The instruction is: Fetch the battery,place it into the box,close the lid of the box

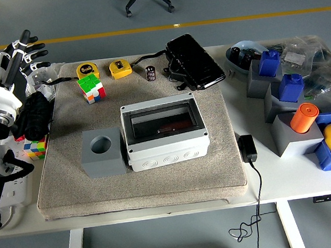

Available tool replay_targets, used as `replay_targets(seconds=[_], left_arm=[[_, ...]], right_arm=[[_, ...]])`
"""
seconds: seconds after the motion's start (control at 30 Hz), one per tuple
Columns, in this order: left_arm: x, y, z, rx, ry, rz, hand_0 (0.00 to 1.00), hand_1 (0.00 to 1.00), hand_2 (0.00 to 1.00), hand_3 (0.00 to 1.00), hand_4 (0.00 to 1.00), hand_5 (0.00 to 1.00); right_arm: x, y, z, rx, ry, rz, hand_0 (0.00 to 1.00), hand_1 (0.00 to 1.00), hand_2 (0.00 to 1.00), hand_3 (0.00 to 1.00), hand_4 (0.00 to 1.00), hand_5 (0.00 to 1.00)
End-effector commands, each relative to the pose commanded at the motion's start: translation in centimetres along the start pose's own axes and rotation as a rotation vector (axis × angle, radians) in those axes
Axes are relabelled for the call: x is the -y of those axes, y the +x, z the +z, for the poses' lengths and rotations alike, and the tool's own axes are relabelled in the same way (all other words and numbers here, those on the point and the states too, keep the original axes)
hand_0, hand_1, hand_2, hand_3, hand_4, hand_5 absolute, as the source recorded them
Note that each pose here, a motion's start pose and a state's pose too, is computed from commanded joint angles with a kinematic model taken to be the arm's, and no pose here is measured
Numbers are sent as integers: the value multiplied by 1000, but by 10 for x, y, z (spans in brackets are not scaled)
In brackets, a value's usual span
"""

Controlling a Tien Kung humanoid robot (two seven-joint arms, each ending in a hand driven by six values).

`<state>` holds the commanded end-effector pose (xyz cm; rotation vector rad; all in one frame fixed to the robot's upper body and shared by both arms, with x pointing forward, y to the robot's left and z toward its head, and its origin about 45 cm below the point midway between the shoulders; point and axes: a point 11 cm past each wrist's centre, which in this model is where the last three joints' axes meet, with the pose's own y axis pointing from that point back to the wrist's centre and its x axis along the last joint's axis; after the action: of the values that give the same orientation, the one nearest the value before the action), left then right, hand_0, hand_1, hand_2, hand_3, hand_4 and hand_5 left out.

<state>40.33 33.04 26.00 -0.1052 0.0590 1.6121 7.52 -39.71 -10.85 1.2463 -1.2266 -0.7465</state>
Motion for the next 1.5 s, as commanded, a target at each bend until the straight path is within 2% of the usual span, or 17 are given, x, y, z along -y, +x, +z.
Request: replay_targets(seconds=[1.23,1.5], left_arm=[[-1,-4,0,-9,3,-9,400,568,561,560,985,592],[-3,-4,-4,-5,15,-9,398,566,561,560,985,592]], right_arm=[[0,0,-3,6,10,3,730,698,698,698,998,607],[0,-5,-3,16,11,-6,730,698,697,700,998,608]])
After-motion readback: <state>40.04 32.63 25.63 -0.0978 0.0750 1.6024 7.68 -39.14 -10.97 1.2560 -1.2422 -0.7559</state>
